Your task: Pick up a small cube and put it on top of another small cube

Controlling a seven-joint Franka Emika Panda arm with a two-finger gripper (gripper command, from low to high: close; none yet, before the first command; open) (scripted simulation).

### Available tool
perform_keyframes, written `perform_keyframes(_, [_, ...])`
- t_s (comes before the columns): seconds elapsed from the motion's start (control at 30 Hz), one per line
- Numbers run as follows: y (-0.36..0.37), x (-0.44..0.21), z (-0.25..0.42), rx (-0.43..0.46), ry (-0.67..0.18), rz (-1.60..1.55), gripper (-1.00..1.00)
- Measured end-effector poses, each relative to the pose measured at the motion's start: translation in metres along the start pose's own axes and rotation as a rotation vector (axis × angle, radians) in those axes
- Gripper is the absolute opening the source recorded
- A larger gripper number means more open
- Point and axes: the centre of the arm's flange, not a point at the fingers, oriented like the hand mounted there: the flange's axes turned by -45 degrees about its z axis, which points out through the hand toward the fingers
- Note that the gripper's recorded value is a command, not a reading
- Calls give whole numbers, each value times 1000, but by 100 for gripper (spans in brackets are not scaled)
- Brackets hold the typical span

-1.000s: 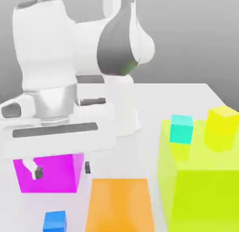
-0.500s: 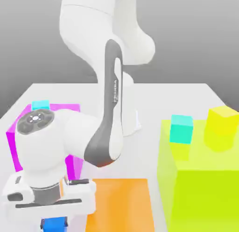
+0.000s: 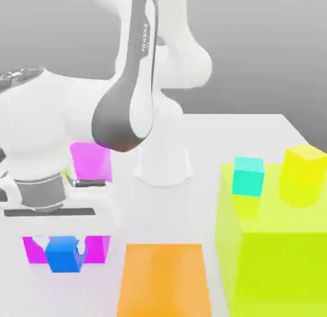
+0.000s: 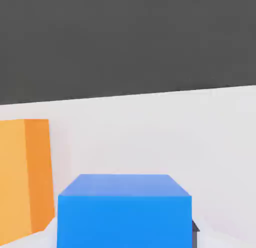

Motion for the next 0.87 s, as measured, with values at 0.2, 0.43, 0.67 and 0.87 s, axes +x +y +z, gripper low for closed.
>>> perform_keyframes(0.2, [16, -37, -65, 21, 6, 207, -100])
perform_keyframes(0.43, [32, -96, -133, -18, 18, 463, -100])
perform_keyframes(0.67, [44, -149, -153, -92, 39, 690, -100])
perform_keyframes(0.87, [48, -151, -118, -95, 40, 698, 100])
